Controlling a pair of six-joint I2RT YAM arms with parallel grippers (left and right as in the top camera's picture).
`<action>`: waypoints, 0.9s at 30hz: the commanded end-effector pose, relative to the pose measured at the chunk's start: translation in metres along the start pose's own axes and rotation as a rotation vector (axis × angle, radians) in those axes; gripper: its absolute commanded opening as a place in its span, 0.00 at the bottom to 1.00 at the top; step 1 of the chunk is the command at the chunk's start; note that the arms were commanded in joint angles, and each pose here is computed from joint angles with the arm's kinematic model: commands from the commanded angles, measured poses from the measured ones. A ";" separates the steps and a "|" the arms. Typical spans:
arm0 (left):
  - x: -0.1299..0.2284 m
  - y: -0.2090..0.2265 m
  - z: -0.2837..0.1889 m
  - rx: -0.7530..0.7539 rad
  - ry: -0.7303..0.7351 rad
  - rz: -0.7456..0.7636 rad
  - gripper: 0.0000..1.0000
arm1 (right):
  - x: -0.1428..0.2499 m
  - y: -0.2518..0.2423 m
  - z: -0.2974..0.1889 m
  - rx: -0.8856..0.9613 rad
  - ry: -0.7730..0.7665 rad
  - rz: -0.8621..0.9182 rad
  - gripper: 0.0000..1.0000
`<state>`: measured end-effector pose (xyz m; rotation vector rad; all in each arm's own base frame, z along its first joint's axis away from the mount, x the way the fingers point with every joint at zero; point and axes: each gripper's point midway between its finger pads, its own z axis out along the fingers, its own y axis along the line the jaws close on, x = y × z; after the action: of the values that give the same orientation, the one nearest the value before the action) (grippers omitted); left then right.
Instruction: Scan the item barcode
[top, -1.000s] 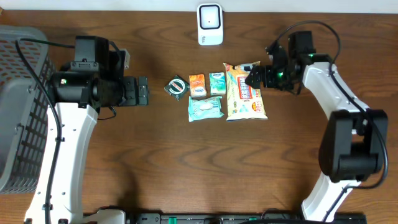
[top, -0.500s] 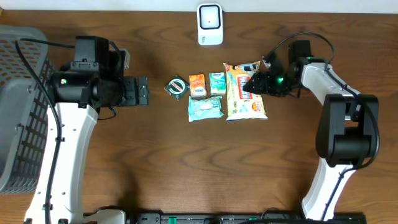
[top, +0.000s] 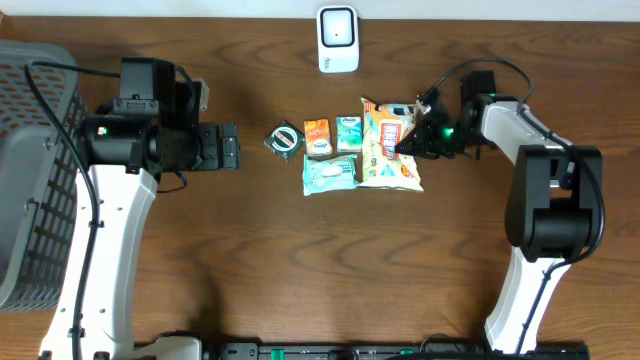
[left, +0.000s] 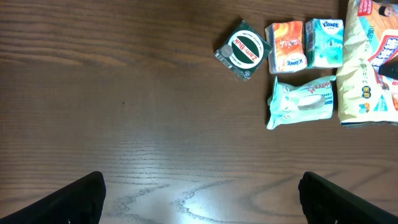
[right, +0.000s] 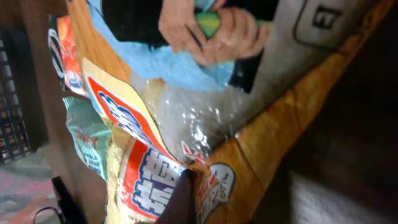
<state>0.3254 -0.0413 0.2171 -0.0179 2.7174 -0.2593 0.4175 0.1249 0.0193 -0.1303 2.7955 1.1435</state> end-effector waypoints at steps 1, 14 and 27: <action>0.003 0.001 0.002 -0.009 0.012 0.000 0.98 | -0.011 -0.007 -0.024 0.065 -0.040 0.008 0.01; 0.003 0.001 0.002 -0.009 0.012 0.000 0.98 | -0.033 0.053 -0.139 0.564 -0.273 -0.202 0.01; 0.003 0.001 0.002 -0.009 0.012 0.000 0.98 | -0.029 0.030 -0.115 0.591 -0.216 -0.133 0.81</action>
<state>0.3254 -0.0413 0.2171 -0.0179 2.7174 -0.2593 0.4314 0.0804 0.1484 -0.1924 2.6881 0.2496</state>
